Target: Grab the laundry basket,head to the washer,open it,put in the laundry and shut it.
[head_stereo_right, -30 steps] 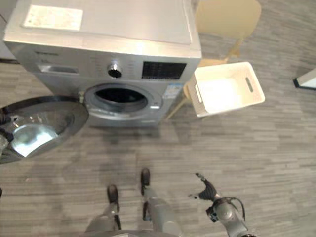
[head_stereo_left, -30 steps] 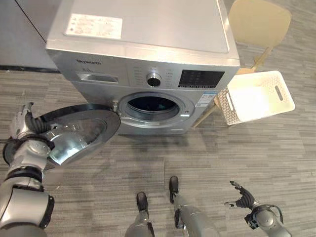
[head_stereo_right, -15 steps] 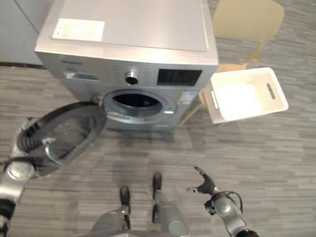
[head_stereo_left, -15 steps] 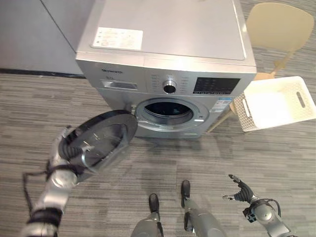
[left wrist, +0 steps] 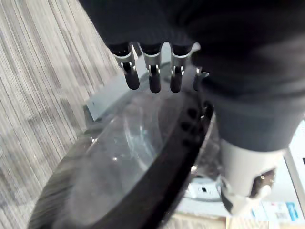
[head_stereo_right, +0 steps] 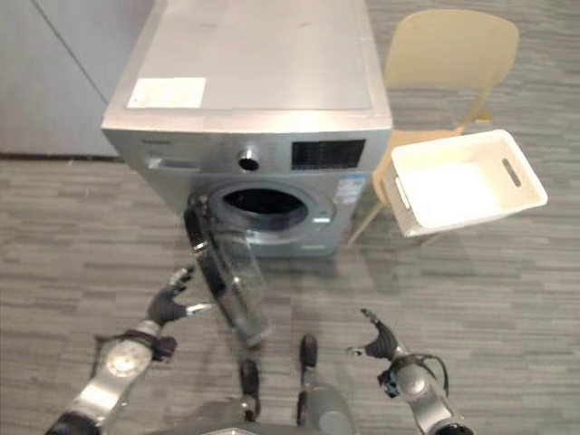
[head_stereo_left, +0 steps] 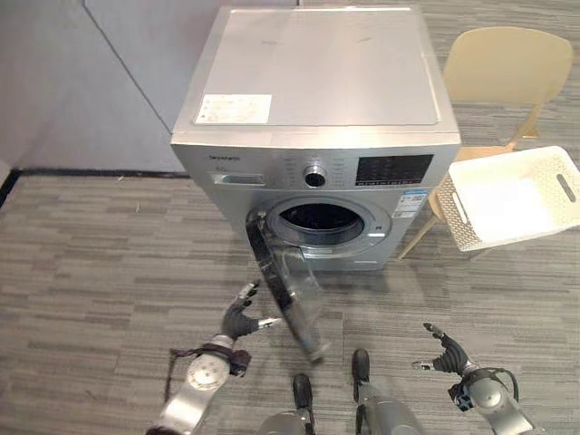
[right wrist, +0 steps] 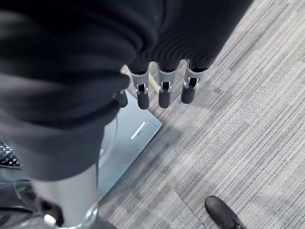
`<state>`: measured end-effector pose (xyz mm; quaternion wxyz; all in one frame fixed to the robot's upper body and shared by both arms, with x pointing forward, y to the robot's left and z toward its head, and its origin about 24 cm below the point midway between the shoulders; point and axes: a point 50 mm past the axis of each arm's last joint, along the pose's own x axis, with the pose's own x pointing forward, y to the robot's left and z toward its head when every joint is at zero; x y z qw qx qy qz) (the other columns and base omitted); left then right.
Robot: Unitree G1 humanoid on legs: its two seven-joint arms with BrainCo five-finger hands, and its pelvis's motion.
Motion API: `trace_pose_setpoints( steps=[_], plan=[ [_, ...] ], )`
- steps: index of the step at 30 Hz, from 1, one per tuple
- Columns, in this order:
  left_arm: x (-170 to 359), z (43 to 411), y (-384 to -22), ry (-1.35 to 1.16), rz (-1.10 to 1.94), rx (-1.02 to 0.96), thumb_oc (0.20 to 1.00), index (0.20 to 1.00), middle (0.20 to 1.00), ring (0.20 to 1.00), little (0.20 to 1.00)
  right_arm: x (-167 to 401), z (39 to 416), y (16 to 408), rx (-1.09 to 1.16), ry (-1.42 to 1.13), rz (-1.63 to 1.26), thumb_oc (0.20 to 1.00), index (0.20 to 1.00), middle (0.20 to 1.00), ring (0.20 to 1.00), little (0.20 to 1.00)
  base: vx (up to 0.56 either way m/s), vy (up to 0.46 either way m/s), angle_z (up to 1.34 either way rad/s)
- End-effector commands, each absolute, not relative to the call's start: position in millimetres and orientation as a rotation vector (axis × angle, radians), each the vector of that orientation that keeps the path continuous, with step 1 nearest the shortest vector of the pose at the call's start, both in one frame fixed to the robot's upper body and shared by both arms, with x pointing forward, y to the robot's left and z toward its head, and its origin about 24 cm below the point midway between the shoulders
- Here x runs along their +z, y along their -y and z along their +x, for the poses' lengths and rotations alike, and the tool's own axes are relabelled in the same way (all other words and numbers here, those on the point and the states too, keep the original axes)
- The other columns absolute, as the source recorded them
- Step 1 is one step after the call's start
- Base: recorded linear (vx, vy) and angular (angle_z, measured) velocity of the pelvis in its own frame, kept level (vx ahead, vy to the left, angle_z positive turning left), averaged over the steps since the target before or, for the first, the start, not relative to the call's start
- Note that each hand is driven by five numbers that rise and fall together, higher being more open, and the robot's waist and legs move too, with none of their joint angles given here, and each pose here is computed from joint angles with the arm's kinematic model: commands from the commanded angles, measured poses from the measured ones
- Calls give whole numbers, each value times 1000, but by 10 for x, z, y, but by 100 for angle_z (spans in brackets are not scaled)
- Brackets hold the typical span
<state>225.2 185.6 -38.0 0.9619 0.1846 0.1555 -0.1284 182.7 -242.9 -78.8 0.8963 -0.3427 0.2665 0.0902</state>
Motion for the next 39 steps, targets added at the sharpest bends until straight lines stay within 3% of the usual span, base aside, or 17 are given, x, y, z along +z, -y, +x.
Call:
trace_pose_setpoints(
  steps=[1, 4, 6, 8, 11, 16, 21, 24, 26, 27, 29, 30, 35, 39],
  plan=[
    [-198, 2808, -1642, -213, 459, -200, 1000, 1000, 1000, 1000, 1000, -680, 1989, 2352, 209, -470, -763, 1000, 1000, 1000, 1000, 1000, -128, 6, -29],
    [159, 3314, -1648, -130, 571, -128, 1000, 1000, 1000, 1000, 1000, -545, 2164, 2312, 223, -394, -796, 1000, 1000, 1000, 1000, 1000, -106, 17, -41],
    [882, 3830, -2047, -35, 785, 44, 1000, 1000, 1000, 1000, 1000, -389, 2306, 2273, 246, -311, -811, 1000, 1000, 1000, 1000, 1000, -105, -3, -85],
    [1670, 4048, -2386, 82, 955, 214, 1000, 1000, 1000, 1000, 1000, -267, 2360, 2236, 259, -238, -784, 1000, 1000, 1000, 1000, 1000, -63, -23, -78],
    [2133, 4084, -2527, 163, 1138, 322, 1000, 1000, 1000, 1000, 1000, -211, 2365, 2231, 245, -198, -753, 1000, 1000, 1000, 1000, 1000, -24, -27, -21],
    [2294, 4062, -2588, 212, 1202, 360, 1000, 1000, 1000, 1000, 1000, -270, 2295, 2278, 235, -223, -740, 1000, 1000, 1000, 1000, 1000, 4, -16, 5],
    [2015, 3994, -2510, 239, 1137, 304, 1000, 1000, 1000, 1000, 1000, -387, 2171, 2307, 231, -278, -735, 1000, 1000, 1000, 1000, 1000, 23, -25, 8],
    [1381, 3747, -2265, 232, 922, 175, 1000, 1000, 1000, 1000, 1000, -501, 2078, 2323, 200, -333, -734, 1000, 1000, 1000, 1000, 1000, 87, -59, 16],
    [840, 3387, -2151, 160, 805, 70, 1000, 1000, 1000, 1000, 1000, -566, 2009, 2383, 166, -380, -742, 1000, 1000, 1000, 1000, 1000, 113, -36, 17],
    [838, 3384, -2154, 159, 805, 70, 1000, 1000, 1000, 1000, 1000, -567, 2008, 2382, 167, -380, -742, 1000, 1000, 1000, 1000, 1000, 98, -26, 21],
    [348, 2948, -2134, 30, 653, 11, 1000, 1000, 1000, 1000, 1000, -655, 1937, 2466, 120, -448, -744, 1000, 1000, 1000, 1000, 1000, 90, -18, 27],
    [343, 2939, -2138, 27, 653, 11, 1000, 1000, 1000, 1000, 1000, -659, 1932, 2464, 122, -449, -745, 1000, 1000, 1000, 1000, 1000, 56, -12, 23],
    [-534, 2050, -2413, -389, 436, 57, 1000, 1000, 1000, 1000, 1000, -834, 1801, 2559, 67, -575, -714, 1000, 1000, 1000, 1000, 1000, 59, -19, 24],
    [-881, 1621, -2541, -599, 388, 106, 1000, 1000, 1000, 1000, 1000, -898, 1737, 2598, 34, -621, -680, 1000, 1000, 1000, 1000, 1000, 33, 2, 16]
  ],
)
